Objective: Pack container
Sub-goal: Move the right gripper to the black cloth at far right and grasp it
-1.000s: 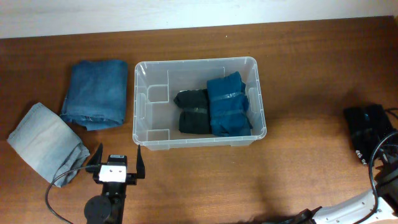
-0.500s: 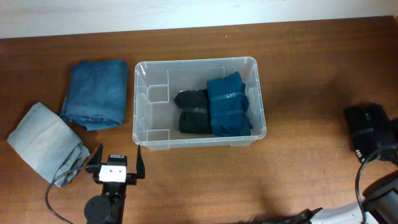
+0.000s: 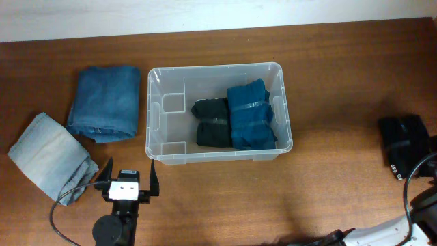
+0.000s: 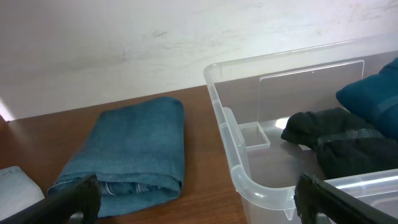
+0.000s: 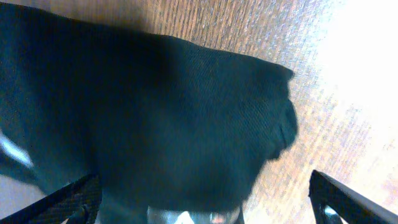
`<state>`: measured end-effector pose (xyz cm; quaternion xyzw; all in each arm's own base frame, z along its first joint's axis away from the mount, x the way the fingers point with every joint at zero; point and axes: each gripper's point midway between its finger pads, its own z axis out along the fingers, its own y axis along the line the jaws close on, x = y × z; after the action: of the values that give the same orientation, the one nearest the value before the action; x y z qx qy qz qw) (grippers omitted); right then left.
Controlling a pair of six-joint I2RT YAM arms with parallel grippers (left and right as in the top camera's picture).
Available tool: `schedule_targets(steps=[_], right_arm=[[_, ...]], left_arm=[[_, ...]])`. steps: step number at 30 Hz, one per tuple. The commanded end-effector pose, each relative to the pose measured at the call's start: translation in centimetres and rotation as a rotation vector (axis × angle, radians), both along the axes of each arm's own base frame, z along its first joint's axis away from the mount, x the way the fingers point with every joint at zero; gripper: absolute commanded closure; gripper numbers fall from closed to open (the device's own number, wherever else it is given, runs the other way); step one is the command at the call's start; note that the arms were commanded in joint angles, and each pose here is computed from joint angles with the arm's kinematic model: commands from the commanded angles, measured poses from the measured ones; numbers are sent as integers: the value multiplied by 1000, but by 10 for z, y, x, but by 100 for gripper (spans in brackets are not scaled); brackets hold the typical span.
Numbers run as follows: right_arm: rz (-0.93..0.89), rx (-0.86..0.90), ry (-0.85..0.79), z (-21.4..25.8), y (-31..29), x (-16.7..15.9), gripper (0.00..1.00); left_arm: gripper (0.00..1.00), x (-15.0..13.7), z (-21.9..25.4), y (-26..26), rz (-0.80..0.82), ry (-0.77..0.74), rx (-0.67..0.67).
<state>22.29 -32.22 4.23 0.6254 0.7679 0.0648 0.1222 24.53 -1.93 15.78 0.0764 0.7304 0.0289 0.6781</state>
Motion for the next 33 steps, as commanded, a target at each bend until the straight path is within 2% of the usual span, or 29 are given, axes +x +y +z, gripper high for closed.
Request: schedule_targets(steps=[1,6,7,8,11,14,21,24,27,28,33], right_arm=[[7,74,-12,-21,11,5,1],[5,101,-1,-32,13,4,2],[-5,108,2,-34,14,4,7],[-8,114,5,-34,14,3,18],[-8,119,7,-34,16,3,32],[-8,125,11,-35,17,2,36],[-8,135,17,-35,20,1,51],[-5,134,17,-35,20,1,67],[0,148,-12,-33,22,5,93],[29,151,-40,-30,23,10,96],[98,160,-140,-12,24,28,96]], left_arm=[[1,0,-1,-1,-9,-3,16],[1,0,-1,-1,-9,-3,16],[1,0,-1,-1,-9,-2,16],[1,0,-1,-1,-9,-2,16],[0,0,-1,-1,-9,-3,16],[1,0,-1,-1,-9,-2,16],[1,0,-1,-1,-10,-3,16],[1,0,-1,-1,-9,-3,16],[1,0,-1,-1,-9,-3,16],[1,0,-1,-1,-9,-2,16],[1,0,-1,-1,-9,-3,16]])
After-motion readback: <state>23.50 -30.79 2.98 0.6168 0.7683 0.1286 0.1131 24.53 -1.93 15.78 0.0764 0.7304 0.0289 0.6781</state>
